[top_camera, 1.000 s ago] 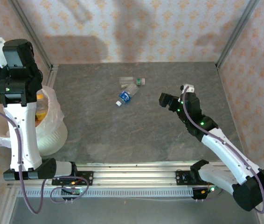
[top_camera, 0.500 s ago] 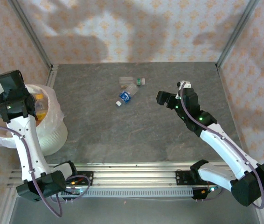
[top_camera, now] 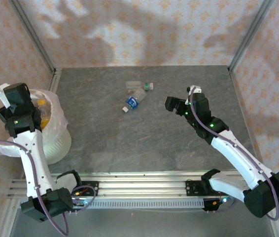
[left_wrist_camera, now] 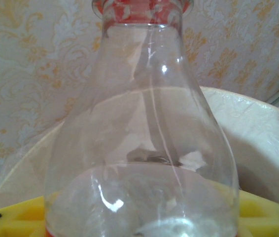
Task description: Put the plastic bottles in the bin
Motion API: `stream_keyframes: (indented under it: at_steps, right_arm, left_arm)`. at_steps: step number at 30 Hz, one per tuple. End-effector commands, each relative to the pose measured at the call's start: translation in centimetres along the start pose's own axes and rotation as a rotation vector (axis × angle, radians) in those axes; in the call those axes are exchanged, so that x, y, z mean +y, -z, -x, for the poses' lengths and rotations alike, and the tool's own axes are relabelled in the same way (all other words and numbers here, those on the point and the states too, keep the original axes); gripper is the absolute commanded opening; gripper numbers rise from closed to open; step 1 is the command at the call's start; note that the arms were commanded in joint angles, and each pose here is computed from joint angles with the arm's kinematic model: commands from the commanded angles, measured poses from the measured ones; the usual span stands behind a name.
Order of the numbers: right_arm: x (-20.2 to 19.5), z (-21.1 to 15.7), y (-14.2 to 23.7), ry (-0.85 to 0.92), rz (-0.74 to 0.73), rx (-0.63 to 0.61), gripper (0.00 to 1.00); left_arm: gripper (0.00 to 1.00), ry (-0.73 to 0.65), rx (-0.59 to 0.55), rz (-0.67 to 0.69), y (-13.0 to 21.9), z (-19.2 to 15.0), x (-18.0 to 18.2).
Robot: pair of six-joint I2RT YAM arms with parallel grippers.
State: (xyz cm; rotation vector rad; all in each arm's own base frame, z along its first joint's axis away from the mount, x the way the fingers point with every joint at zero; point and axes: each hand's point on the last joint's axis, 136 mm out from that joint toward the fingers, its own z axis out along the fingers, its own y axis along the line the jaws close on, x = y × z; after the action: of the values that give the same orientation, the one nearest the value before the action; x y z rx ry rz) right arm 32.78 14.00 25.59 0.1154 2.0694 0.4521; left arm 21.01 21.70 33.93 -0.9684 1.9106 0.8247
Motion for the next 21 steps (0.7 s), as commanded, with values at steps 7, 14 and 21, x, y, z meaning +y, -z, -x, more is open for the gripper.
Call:
stream_keyframes:
  at_steps: [7,14,21]
  right_arm:
    - [0.4,0.3,-0.4,0.016,0.003,0.002,0.99]
    - [0.3,-0.1,-1.1,0.015,-0.003,0.018,0.99]
    - [0.5,-0.7,-2.2,0.012,-0.005,0.049,0.99]
  left_arm:
    - [0.85,0.110,0.042,-0.045,1.6,-0.8,0.3]
    - [1.00,0.216,0.072,-0.236,3.9,1.0,-2.0]
    - [1.00,0.286,0.172,-0.347,3.1,1.1,-5.2]
